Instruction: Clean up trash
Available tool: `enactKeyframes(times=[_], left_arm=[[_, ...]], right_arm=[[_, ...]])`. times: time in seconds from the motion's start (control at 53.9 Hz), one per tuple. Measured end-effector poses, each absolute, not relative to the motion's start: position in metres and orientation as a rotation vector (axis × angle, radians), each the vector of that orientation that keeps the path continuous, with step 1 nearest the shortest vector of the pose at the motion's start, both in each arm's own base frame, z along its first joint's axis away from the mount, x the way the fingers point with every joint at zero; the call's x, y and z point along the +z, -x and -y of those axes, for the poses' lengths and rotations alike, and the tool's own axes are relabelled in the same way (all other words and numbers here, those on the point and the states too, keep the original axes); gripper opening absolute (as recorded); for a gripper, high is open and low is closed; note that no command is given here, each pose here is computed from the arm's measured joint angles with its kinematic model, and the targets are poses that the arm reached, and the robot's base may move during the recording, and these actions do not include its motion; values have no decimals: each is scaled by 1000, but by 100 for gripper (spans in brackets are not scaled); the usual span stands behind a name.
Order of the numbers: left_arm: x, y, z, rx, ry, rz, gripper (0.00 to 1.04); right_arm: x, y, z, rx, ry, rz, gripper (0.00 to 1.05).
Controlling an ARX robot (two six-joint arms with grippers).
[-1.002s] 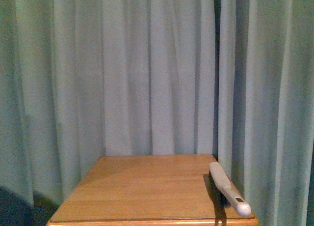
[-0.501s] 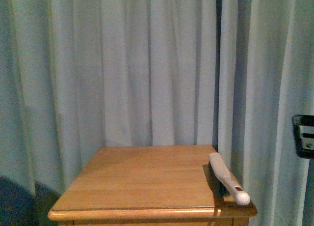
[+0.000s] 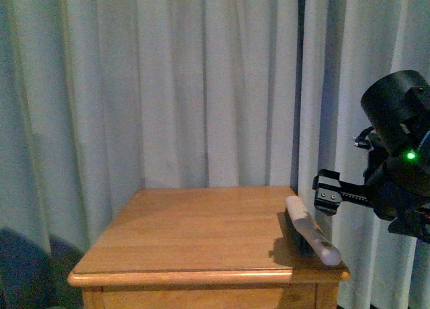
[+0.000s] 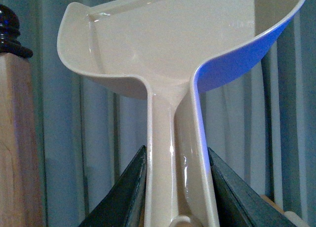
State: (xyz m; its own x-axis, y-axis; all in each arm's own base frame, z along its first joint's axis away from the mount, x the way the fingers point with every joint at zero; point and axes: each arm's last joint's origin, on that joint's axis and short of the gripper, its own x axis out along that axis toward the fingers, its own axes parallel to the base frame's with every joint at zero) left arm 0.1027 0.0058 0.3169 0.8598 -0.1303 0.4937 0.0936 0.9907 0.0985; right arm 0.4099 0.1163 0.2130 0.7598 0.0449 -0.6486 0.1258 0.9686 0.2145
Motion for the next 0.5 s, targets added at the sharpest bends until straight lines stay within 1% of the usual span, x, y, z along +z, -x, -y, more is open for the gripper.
enactKeyframes(times=[0.26, 0.501], left_arm=[[317, -103, -6, -118, -72, 523, 29], [317, -103, -6, -118, -72, 523, 29]], right_arm=[[192, -423, -154, -9, -273, -765, 97], [179, -434, -162, -22, -264, -802, 97]])
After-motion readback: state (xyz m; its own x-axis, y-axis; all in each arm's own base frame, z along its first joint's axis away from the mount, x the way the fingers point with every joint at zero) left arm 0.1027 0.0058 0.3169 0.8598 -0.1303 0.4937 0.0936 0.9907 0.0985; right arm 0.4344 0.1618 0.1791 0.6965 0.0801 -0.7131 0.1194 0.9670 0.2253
